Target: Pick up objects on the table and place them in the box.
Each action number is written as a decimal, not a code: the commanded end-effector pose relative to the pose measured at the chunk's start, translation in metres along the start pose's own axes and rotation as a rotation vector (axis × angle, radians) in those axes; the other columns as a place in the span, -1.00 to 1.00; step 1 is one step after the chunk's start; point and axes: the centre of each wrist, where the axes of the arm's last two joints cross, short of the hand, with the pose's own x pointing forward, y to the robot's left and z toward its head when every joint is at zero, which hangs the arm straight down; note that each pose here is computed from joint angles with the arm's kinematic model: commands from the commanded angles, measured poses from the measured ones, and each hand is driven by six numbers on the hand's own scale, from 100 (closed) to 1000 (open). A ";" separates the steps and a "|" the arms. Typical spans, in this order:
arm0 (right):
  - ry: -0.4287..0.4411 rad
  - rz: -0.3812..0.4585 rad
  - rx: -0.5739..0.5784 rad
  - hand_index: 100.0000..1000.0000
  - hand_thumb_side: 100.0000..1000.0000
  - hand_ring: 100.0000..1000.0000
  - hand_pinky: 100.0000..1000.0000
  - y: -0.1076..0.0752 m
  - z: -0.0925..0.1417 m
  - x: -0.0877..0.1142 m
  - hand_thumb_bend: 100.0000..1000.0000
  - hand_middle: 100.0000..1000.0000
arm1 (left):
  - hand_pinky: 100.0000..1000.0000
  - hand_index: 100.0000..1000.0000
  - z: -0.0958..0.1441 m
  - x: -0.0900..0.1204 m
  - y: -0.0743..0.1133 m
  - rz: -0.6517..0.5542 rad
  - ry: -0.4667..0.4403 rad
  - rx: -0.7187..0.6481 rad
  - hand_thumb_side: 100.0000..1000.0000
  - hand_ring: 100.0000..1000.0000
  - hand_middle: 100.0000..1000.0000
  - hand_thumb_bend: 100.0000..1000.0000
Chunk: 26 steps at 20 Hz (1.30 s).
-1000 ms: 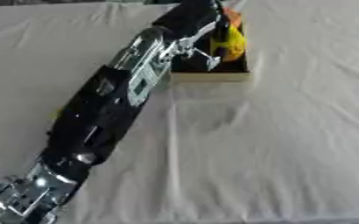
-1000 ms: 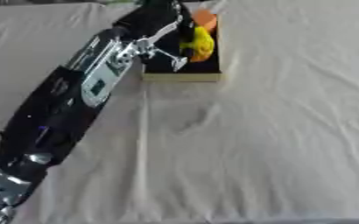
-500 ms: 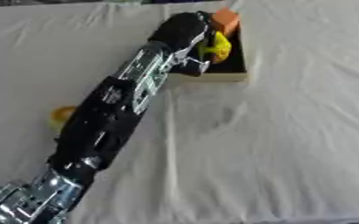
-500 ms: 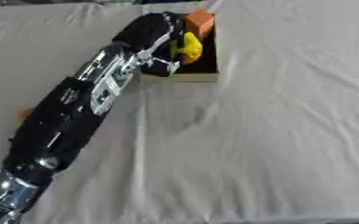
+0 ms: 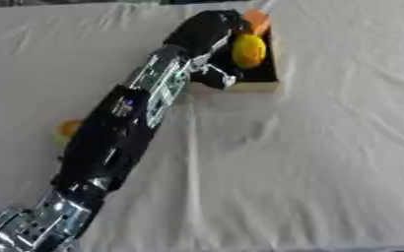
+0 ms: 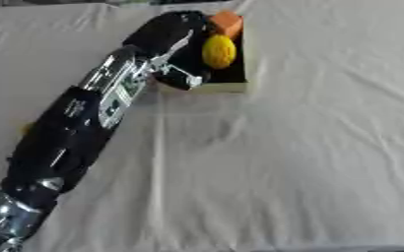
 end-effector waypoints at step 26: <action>-0.043 0.092 0.012 0.64 -0.03 0.67 0.92 -0.016 -0.005 0.010 -1.00 0.29 | 0.73 0.77 0.217 -0.073 0.104 0.081 -0.048 -0.254 -0.68 0.66 0.53 -0.49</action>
